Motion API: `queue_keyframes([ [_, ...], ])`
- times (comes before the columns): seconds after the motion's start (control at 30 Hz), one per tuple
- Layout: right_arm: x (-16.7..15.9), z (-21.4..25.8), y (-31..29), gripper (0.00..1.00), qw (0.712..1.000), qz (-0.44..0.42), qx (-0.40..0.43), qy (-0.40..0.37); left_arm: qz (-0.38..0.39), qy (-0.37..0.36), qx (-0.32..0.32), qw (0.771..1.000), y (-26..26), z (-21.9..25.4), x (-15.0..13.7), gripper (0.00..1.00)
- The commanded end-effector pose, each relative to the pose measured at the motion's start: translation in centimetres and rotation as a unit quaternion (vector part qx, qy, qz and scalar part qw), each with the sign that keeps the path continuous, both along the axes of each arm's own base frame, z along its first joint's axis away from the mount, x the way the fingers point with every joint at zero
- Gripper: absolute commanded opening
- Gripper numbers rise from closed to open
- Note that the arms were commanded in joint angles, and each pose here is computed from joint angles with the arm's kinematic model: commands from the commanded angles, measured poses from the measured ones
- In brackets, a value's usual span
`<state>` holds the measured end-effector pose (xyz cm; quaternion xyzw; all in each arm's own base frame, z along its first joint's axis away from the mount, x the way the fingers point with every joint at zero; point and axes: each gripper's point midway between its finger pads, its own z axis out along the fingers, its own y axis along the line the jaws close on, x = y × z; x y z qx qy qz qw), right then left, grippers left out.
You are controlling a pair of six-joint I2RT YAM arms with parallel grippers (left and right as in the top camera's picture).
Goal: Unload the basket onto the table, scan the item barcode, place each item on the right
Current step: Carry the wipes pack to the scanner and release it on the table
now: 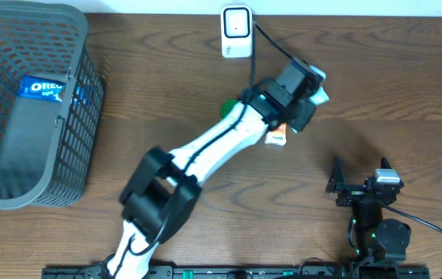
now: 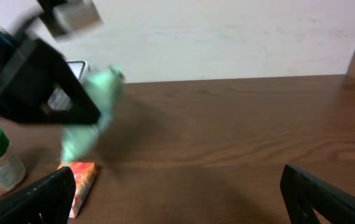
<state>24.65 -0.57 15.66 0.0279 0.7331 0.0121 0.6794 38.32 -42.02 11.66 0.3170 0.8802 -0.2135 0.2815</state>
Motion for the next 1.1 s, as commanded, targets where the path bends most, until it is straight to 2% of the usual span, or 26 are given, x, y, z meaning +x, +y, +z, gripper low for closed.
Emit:
queue_keyframes([
  [0.0, 0.0, -0.1, 0.1, 0.99, 1.000, 0.003, -0.006, 0.001, -0.028, 0.031, -0.015, 0.999, -2.3, -2.4, -1.5, 0.08],
  [0.3, 0.0, -0.1, 0.1, 0.99, 1.000, 0.003, -0.006, 0.001, -0.039, 0.067, 0.011, 0.997, -3.9, -7.5, -3.8, 0.08],
  [0.33, 0.0, -0.1, 0.1, 0.99, 1.000, 0.003, -0.006, 0.001, -0.041, 0.069, 0.012, 0.997, -4.0, -7.8, -3.9, 0.13],
  [0.4, 0.0, -0.1, 0.1, 0.99, 1.000, 0.003, -0.006, 0.001, -0.041, 0.068, 0.012, 0.997, -4.1, -7.8, -4.0, 0.47],
  [0.5, 0.0, -0.1, 0.1, 0.99, 1.000, 0.003, -0.006, 0.001, -0.039, 0.057, 0.000, 0.998, -4.2, -6.1, -3.4, 0.66],
  [0.57, 0.0, -0.1, 0.1, 0.99, 1.000, 0.003, -0.006, 0.001, -0.038, 0.043, -0.015, 0.998, -4.3, -3.5, -2.9, 0.75],
  [0.7, 0.0, -0.1, 0.1, 0.99, 1.000, 0.003, -0.006, 0.001, -0.038, -0.007, -0.049, 0.998, -3.7, 4.1, -1.8, 0.84],
  [0.83, 0.0, -0.1, 0.1, 0.99, 1.000, 0.003, -0.006, 0.001, -0.015, -0.061, -0.070, 0.996, -0.7, 11.8, -0.9, 0.93],
  [0.93, 0.0, -0.1, 0.1, 0.99, 1.000, 0.003, -0.006, 0.001, 0.025, -0.098, -0.087, 0.991, 3.6, 17.5, 0.0, 0.94],
  [1.07, 0.0, -0.1, 0.1, 0.99, 1.000, 0.003, -0.006, 0.001, 0.128, -0.144, -0.084, 0.978, 13.1, 23.7, 1.9, 0.94],
])
